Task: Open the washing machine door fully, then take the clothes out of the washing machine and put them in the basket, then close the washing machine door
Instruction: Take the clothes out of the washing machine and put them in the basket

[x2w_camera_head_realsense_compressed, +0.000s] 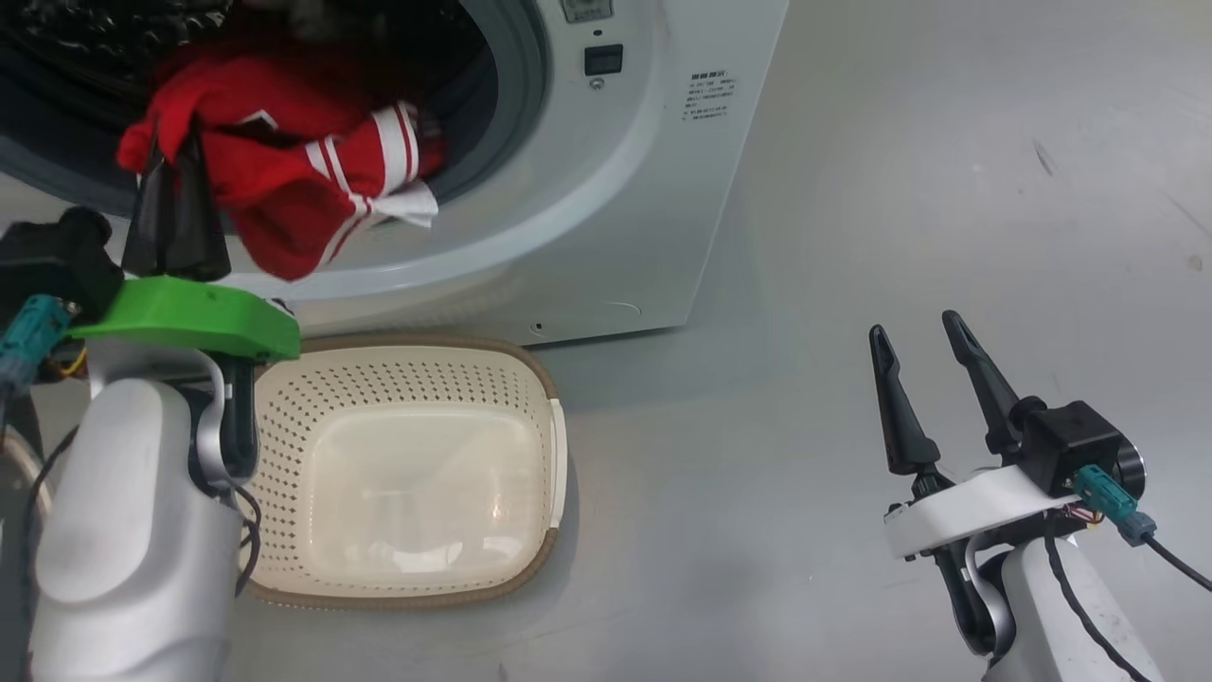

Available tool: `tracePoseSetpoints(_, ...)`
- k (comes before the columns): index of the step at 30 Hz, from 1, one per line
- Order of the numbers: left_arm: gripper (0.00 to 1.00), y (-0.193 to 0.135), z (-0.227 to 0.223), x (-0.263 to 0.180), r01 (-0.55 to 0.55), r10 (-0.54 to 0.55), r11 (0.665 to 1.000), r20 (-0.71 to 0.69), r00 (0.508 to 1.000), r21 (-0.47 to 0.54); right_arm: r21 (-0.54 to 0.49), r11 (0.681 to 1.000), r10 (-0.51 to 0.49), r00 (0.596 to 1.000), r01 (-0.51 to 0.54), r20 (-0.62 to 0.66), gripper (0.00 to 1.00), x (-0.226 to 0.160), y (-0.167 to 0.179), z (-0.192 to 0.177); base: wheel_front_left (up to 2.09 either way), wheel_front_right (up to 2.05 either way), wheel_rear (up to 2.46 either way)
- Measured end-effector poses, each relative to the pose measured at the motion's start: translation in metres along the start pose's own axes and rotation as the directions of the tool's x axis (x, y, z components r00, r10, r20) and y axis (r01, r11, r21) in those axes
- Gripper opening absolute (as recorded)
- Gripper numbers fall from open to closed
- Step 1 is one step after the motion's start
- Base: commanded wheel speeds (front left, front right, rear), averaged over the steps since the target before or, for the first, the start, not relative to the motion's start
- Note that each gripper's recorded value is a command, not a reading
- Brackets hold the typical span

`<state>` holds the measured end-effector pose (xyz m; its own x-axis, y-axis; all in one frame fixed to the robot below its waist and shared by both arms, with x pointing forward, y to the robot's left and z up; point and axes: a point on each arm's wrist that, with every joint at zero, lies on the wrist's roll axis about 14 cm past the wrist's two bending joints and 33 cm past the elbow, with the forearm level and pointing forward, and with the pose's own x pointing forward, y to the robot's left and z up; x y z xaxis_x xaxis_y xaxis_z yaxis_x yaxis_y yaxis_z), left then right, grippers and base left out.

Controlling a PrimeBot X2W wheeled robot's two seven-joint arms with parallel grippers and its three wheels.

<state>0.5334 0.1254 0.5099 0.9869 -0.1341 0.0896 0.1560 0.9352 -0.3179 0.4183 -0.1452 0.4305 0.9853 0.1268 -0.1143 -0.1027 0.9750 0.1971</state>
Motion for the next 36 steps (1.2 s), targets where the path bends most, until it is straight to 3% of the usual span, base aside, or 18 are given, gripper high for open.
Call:
tracePoseSetpoints(9,0.00,-0.004,0.023,-0.036,-0.025,0.023,0.999,0.056,0.998,0.036,0.001,1.000,0.022,0.999,-0.022,0.025,1.00,-0.013,0.011,0.010,0.00,0.00,0.00)
tracePoseSetpoints(16,0.00,0.002,0.015,-0.067,-0.069,0.068,0.997,0.028,0.997,0.029,-0.001,0.999,0.044,0.998,-0.044,0.042,1.00,-0.014,0.019,0.016,0.00,0.00,0.00)
tracePoseSetpoints(28,0.00,0.009,-0.043,-0.106,-0.116,0.117,0.993,-0.158,0.980,0.015,-0.002,0.998,0.066,0.997,-0.066,0.044,1.00,-0.011,0.025,0.015,0.00,0.00,0.00)
tracePoseSetpoints(36,0.00,0.010,-0.101,-0.125,-0.140,0.131,0.990,-0.342,0.931,-0.002,-0.001,0.998,0.063,0.998,-0.063,0.015,1.00,-0.007,0.022,0.004,0.00,0.00,0.00)
